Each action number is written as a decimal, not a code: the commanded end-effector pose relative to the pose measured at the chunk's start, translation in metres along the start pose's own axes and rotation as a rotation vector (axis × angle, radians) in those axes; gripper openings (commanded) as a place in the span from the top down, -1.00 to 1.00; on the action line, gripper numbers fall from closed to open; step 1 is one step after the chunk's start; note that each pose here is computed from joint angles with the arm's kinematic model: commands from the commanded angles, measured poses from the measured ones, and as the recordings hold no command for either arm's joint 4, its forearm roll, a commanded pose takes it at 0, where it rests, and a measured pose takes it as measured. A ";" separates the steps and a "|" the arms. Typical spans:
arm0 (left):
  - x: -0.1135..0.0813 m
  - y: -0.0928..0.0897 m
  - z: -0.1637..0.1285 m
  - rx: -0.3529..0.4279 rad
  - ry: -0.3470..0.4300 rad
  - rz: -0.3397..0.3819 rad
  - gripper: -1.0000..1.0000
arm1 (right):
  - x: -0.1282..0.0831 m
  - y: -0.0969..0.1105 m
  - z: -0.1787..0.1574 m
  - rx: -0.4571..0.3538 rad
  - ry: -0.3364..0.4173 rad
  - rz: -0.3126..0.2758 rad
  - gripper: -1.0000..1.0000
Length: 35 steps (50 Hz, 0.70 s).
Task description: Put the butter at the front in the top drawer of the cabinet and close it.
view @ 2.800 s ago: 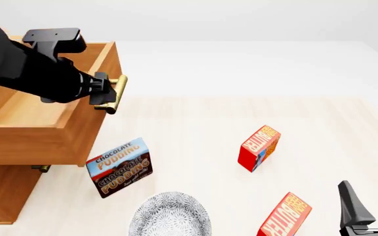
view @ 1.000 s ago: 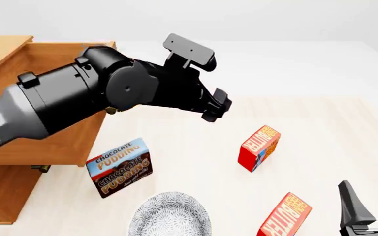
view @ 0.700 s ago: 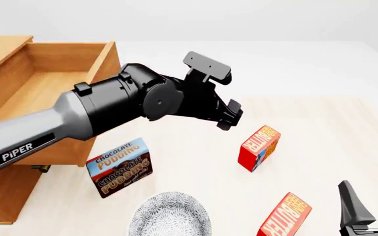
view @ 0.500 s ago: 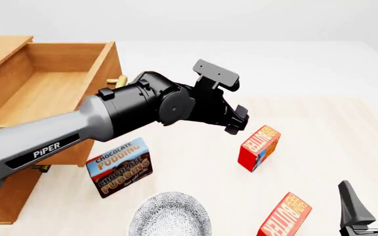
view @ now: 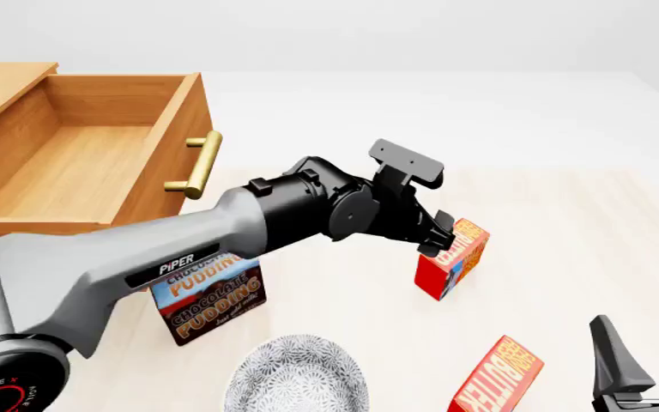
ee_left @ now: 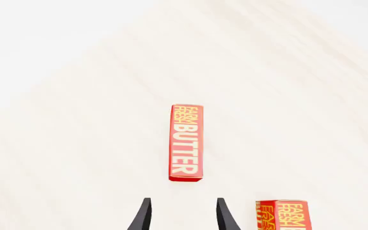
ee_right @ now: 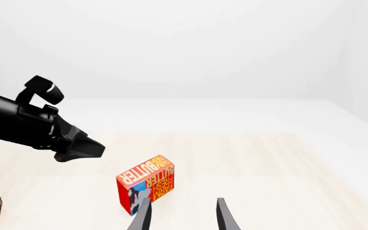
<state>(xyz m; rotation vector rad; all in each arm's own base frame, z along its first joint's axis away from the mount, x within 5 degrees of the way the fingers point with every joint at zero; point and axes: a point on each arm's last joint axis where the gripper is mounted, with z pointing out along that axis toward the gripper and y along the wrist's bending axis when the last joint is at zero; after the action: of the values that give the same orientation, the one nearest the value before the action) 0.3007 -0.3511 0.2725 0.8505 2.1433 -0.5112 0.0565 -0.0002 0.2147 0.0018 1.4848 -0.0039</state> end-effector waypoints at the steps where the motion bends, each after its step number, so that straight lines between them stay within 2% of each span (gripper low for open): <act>1: 0.006 -0.003 0.026 0.003 0.028 -0.010 -1.00 | 0.000 0.000 0.000 0.000 0.000 0.000 -1.00; 18: 0.008 -0.004 0.052 0.001 0.052 -0.018 -1.00 | 0.000 0.000 0.000 0.000 -0.001 0.000 -1.00; 21: 0.007 0.004 0.056 -0.012 0.060 -0.010 -1.00 | 0.000 0.000 0.000 0.000 0.000 0.000 -1.00; 35: 0.017 0.005 0.075 -0.016 0.086 -0.033 -1.00 | 0.000 0.000 0.000 0.000 0.000 0.000 -1.00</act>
<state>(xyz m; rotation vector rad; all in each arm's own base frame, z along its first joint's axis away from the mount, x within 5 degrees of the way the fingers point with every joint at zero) 0.3288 -0.3806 0.2252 0.8492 2.2178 -0.4878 0.0565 -0.0002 0.2147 0.0017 1.4848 -0.0037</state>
